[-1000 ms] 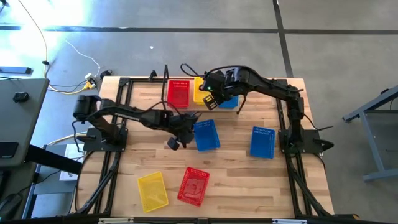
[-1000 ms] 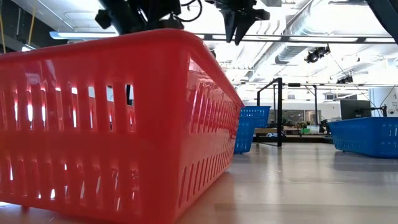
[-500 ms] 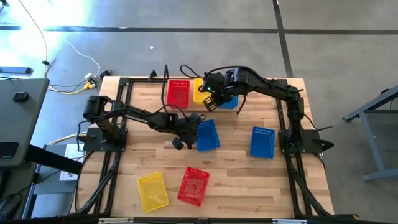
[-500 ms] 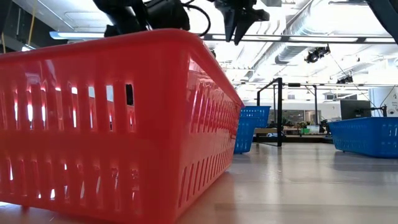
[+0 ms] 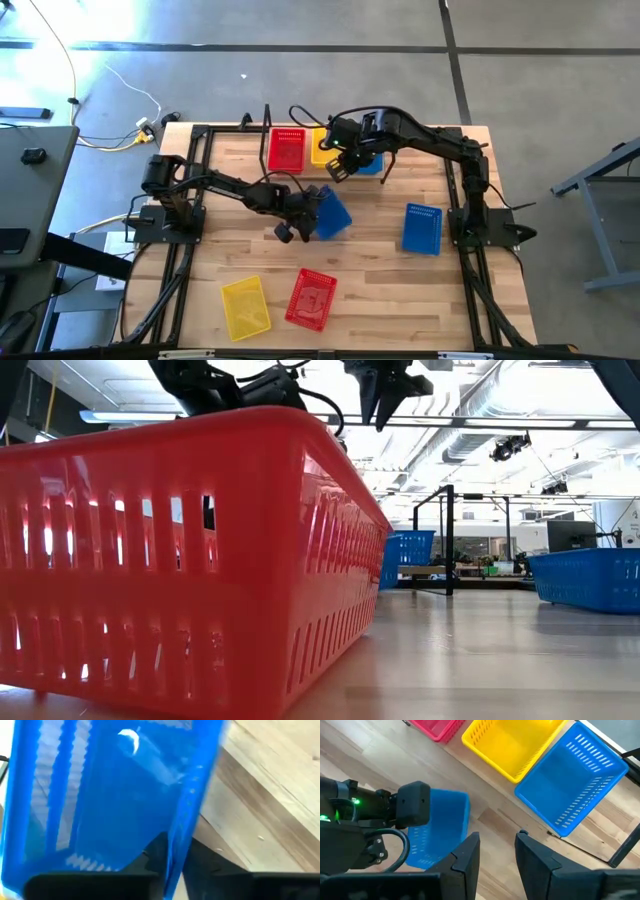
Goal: Stack baskets on shelf by color
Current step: Stack the left blue bin on top of the blue bin
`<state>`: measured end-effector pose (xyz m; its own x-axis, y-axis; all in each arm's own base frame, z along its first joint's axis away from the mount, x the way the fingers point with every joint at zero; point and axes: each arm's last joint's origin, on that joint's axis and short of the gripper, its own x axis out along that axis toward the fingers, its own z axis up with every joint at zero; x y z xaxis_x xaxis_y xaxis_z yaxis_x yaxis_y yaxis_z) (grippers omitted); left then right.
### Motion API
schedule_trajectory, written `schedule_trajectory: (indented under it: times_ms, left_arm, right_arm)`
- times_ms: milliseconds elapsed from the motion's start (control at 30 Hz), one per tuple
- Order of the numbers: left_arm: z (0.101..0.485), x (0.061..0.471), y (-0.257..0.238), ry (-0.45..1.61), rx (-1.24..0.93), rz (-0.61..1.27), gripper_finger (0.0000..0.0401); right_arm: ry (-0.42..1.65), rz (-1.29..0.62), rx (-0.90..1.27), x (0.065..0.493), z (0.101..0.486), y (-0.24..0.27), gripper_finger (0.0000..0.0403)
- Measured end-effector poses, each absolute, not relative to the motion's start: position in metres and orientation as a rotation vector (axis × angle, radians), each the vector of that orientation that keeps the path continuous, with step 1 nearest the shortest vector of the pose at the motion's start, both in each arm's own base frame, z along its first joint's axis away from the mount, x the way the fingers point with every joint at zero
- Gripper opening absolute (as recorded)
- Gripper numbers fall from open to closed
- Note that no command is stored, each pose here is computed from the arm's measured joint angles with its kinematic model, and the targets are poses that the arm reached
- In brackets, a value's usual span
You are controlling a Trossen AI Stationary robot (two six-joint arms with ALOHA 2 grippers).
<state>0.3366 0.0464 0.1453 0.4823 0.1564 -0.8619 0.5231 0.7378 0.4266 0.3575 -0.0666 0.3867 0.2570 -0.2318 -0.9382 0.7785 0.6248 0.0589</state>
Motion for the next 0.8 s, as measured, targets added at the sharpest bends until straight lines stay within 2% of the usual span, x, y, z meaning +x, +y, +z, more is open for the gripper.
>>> schedule_trajectory:
  times_ms: [133,467,800]
  left_arm:
    - [0.146,0.336,0.046,1.070,0.734,-0.249,0.0005]
    - [0.154,0.326,0.038,1.129,0.697,-0.264,0.0003]
    - [0.196,0.303,0.033,1.079,0.651,-0.286,0.0001]
  right_arm:
    - [1.109,-0.741,0.591,0.358,0.387,-0.067,0.0110]
    - [1.155,-0.628,0.593,0.358,0.386,-0.064,0.0110]
    - [1.216,-0.425,0.502,0.361,0.386,-0.047,0.0110]
